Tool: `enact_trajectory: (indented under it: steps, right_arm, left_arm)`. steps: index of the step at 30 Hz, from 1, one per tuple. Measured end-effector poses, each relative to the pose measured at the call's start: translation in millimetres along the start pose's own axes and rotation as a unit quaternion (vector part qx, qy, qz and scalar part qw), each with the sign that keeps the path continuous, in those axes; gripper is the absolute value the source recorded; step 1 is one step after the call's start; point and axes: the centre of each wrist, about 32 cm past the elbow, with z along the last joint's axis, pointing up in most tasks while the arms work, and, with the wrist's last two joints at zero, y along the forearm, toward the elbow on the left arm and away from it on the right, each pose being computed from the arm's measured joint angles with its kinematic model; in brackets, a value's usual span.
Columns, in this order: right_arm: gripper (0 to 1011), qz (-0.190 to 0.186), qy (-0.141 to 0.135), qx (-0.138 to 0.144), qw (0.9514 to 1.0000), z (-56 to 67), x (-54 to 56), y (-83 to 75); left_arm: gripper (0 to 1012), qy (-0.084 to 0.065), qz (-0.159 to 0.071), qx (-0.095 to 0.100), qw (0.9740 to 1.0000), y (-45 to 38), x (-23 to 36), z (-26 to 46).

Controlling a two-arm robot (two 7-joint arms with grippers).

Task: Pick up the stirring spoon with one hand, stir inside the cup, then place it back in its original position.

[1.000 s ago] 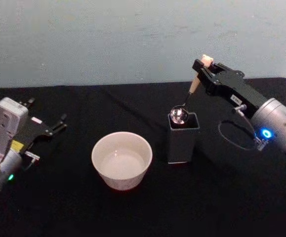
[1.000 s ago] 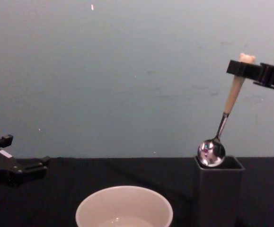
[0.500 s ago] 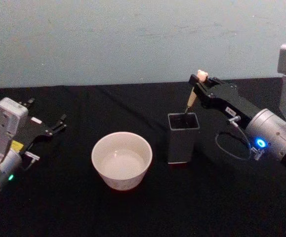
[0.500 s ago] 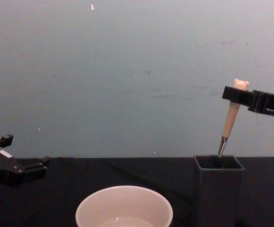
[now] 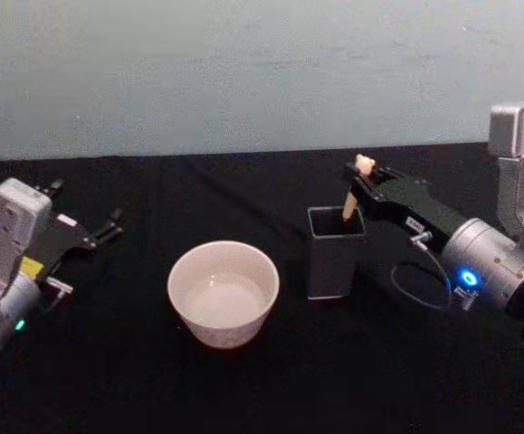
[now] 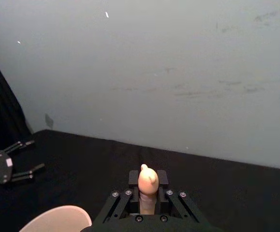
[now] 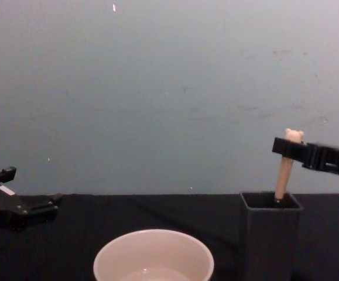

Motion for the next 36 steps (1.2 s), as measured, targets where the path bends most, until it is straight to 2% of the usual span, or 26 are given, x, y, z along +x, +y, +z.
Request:
enact_trajectory:
  steps: [17,36]
  right_arm:
    - [216,-0.010,0.004,-0.021,0.9997,-9.9,5.2,5.0]
    - [216,-0.010,0.006,-0.024,0.9997,-10.0,5.7,5.2]
  left_arm:
    - [1001,0.000,0.000,0.000,1.0000,0.0,0.0,0.0]
    - [1001,0.000,0.000,0.000,1.0000,0.0,0.0,0.0]
